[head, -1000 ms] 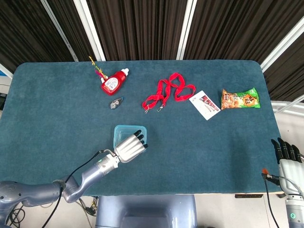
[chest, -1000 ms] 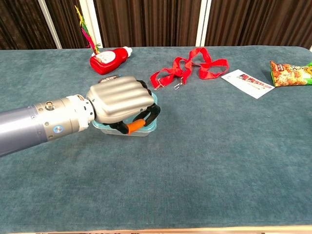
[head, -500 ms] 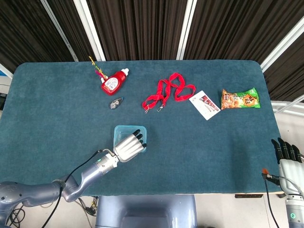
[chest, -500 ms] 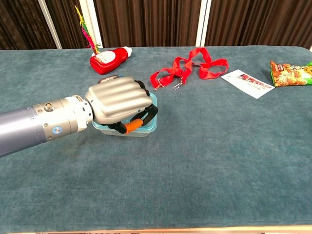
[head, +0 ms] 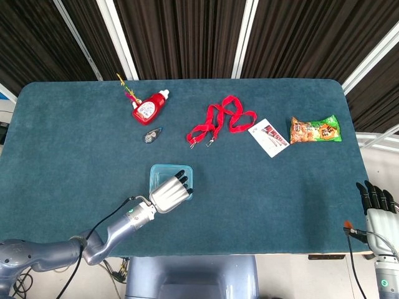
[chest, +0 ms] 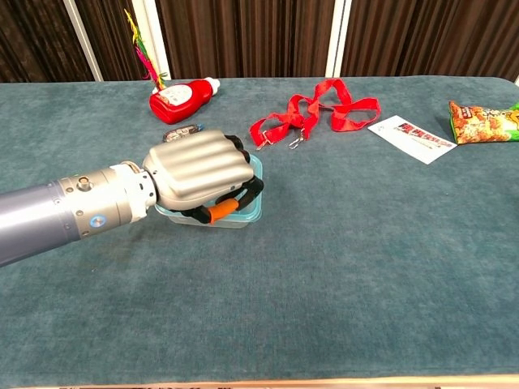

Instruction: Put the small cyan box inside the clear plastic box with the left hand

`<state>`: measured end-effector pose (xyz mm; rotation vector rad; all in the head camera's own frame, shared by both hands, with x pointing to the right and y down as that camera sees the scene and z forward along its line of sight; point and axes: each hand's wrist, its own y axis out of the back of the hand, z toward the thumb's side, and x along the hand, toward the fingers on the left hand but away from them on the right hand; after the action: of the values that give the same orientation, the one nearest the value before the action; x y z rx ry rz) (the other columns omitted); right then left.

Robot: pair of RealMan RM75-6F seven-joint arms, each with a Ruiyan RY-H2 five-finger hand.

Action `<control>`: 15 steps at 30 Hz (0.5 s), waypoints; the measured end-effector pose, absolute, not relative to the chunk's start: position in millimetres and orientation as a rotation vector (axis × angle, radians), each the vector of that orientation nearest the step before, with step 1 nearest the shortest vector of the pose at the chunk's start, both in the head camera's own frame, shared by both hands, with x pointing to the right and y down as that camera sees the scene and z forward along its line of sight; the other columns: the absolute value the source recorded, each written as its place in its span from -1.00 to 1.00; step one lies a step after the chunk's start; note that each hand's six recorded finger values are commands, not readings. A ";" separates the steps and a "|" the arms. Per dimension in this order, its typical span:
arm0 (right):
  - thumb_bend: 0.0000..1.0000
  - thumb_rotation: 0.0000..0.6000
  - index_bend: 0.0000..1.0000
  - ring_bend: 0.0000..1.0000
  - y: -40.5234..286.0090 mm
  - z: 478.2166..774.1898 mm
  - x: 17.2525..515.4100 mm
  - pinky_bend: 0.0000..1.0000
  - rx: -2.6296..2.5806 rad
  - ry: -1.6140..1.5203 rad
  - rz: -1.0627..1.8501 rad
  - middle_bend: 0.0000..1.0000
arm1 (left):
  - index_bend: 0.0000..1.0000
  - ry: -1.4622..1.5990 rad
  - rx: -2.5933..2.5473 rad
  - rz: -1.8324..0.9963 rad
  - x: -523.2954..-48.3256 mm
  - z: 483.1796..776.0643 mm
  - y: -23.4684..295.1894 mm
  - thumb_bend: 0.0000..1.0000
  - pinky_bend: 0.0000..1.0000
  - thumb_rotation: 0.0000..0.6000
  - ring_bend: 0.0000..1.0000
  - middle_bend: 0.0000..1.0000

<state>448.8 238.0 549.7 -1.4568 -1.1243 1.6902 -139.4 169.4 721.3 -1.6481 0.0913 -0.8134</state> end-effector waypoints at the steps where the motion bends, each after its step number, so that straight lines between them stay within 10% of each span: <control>1: -0.38 1.00 -0.92 -0.93 238.1 549.7 448.8 -1.00 -1.457 -1.125 1.691 -0.91 | 0.10 0.090 -1.645 -0.812 -139.4 721.3 169.4 0.08 -0.49 1.00 -0.33 0.04; 15: -0.38 1.00 -0.92 -0.93 238.0 549.6 448.7 -1.00 -1.455 -1.123 1.690 -0.91 | 0.09 0.089 -1.601 -0.801 -140.8 719.8 166.7 0.08 -0.49 1.00 -0.33 0.04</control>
<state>448.7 238.0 549.6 -1.4552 -1.1230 1.6895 -140.8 166.7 719.8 -1.6010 0.0893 -0.8012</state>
